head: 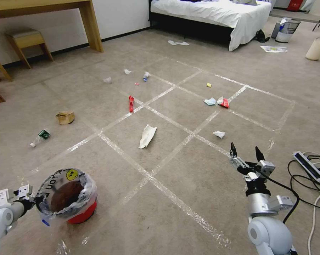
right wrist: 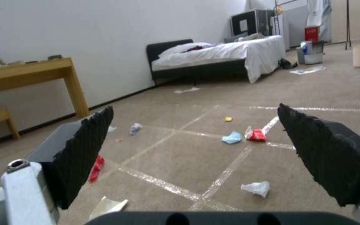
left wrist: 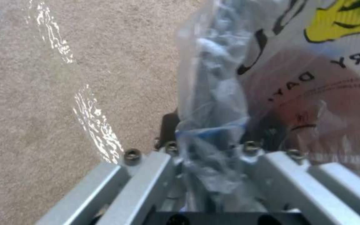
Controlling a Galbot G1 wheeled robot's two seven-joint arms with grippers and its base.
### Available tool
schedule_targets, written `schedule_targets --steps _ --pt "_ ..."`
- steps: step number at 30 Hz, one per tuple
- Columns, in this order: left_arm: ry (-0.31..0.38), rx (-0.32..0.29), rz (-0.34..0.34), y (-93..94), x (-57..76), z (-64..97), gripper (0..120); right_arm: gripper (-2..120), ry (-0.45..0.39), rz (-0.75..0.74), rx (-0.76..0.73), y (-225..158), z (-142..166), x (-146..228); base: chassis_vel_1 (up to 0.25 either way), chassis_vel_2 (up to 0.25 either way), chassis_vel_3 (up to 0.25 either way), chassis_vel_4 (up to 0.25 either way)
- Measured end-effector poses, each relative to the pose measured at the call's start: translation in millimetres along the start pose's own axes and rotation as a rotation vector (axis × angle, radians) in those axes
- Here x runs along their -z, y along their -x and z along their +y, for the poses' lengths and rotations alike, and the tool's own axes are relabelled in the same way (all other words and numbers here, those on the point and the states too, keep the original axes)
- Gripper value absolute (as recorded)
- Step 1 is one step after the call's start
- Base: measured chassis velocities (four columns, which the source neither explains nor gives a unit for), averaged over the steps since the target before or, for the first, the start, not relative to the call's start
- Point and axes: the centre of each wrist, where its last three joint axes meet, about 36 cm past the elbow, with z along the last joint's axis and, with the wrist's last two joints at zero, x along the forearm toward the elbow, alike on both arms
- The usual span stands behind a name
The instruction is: Pick up the trash bin and place the garbage on the floor into it.
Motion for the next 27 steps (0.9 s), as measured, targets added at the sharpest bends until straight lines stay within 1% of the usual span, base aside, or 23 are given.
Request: schedule_targets --steps 1,2,6,8,9,10,12,14,25,27 --pt "0.001 -0.006 -0.003 -1.5 -0.1 -0.5 2 100 0.000 -0.001 0.001 0 0 0 0.000 0.000 0.000 0.000" --pt "0.003 -0.009 -0.007 -3.4 0.0 -1.4 0 100 -0.001 -0.002 0.002 0 0 1 0.000 0.000 0.000 0.000" --pt "0.005 -0.012 -0.016 -6.1 0.4 -2.7 0 100 -0.001 -0.003 0.003 -1 0 1 0.000 0.000 0.000 0.000" --pt "0.003 -0.019 -0.047 -10.6 1.2 -7.3 0 100 -0.001 -0.004 0.005 -1 0 2 0.000 0.000 0.000 0.000" --pt "0.003 -0.019 -0.047 -10.6 1.2 -7.3 0 100 -0.001 -0.004 0.005 -1 0 2 0.000 0.000 0.000 0.000" --pt "-0.002 -0.023 -0.068 -14.2 2.1 -11.4 0 100 -0.002 -0.006 0.007 -1 1 3 0.000 0.000 0.000 0.000" --pt "-0.003 -0.024 -0.075 -15.2 2.4 -12.5 0 100 -0.002 -0.007 0.008 -1 1 3 0.000 0.000 0.000 0.000" --pt "-0.013 -0.024 -0.112 -21.3 4.1 -19.2 0 100 0.001 -0.011 0.012 -1 1 6 0.000 0.000 0.000 0.000" --pt "-0.038 -0.024 -0.158 -27.7 2.7 -28.7 0 100 0.004 -0.015 0.016 0 2 8 0.000 0.000 0.000 0.000" --pt "-0.053 -0.022 -0.182 -31.4 0.7 -34.0 0 100 0.005 -0.017 0.020 0 2 10 0.000 0.000 0.000 0.000"
